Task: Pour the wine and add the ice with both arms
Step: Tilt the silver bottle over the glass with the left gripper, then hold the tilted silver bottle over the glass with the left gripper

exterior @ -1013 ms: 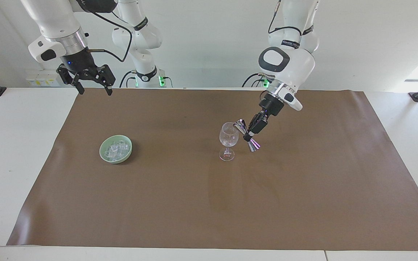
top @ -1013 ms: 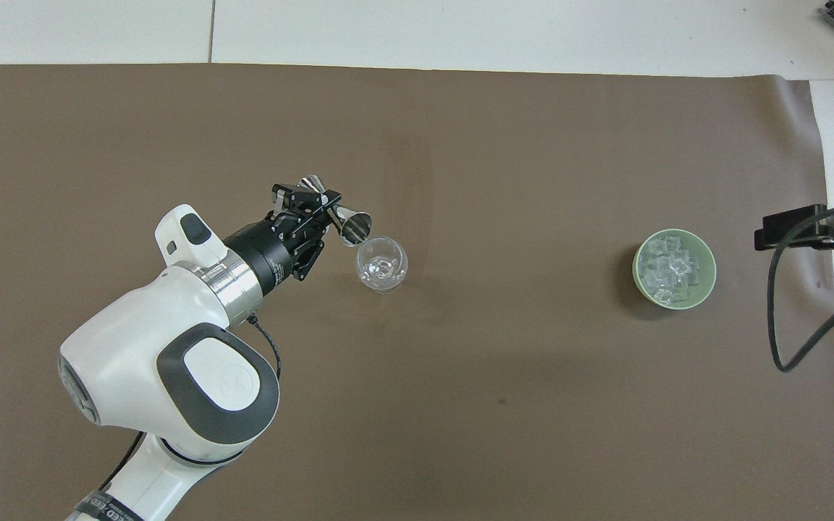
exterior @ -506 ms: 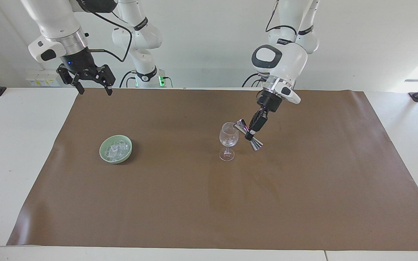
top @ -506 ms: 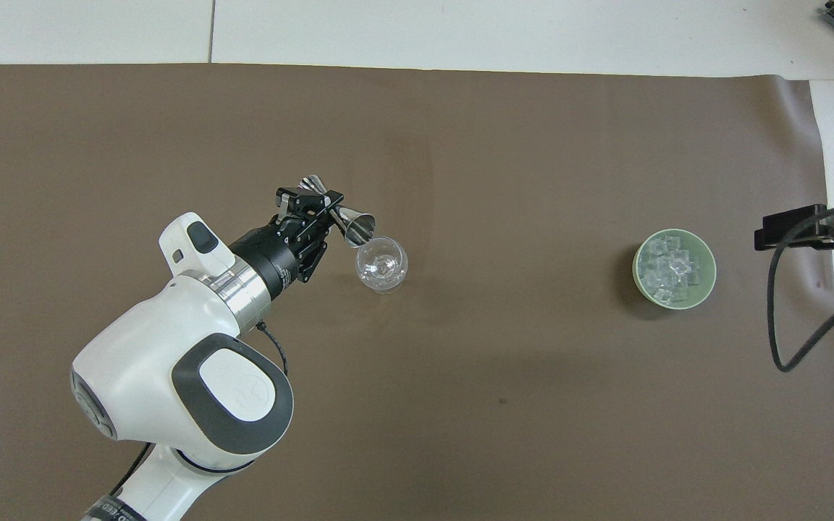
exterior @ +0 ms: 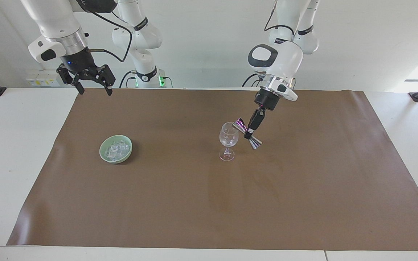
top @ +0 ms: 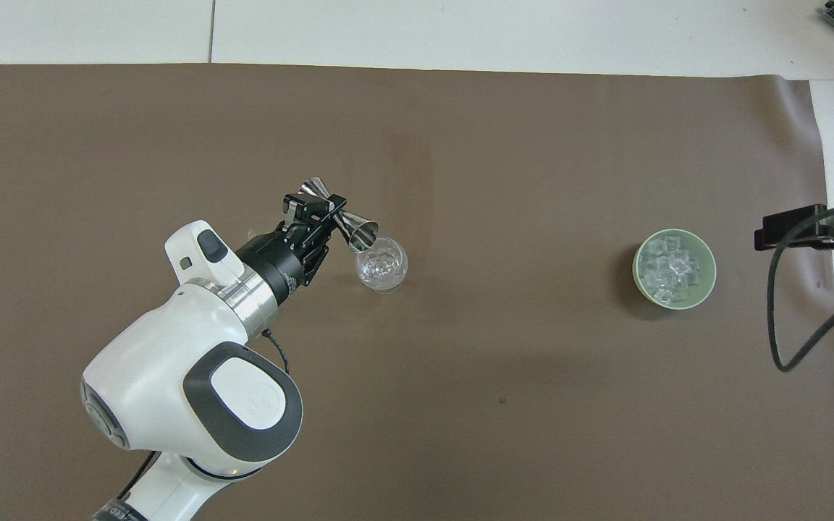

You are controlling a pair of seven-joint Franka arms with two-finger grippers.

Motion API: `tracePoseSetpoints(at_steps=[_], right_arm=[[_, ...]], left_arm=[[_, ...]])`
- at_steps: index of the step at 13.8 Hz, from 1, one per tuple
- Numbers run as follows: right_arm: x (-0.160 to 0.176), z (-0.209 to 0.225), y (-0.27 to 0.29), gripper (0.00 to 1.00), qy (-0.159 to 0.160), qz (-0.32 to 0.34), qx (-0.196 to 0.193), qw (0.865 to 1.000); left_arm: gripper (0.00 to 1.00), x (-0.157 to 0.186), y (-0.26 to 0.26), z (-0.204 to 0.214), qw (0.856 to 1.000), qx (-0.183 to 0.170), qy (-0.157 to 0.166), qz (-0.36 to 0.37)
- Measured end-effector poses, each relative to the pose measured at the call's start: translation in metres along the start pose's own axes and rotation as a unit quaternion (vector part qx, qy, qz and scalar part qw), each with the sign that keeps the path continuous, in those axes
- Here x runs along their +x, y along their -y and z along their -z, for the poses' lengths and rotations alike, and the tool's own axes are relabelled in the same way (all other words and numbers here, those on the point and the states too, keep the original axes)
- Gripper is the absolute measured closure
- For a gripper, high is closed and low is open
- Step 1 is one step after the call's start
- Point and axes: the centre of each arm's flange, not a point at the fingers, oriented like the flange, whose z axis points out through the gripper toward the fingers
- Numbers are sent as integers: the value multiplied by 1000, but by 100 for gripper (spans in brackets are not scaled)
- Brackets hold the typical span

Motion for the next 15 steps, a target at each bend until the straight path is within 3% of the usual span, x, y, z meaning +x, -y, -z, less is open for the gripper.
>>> tracePoseSetpoints(at_steps=[15], right_arm=[[0, 0, 0, 0, 0, 0, 0, 1000]], left_arm=[[78, -10, 6, 4, 998, -10, -29, -54]])
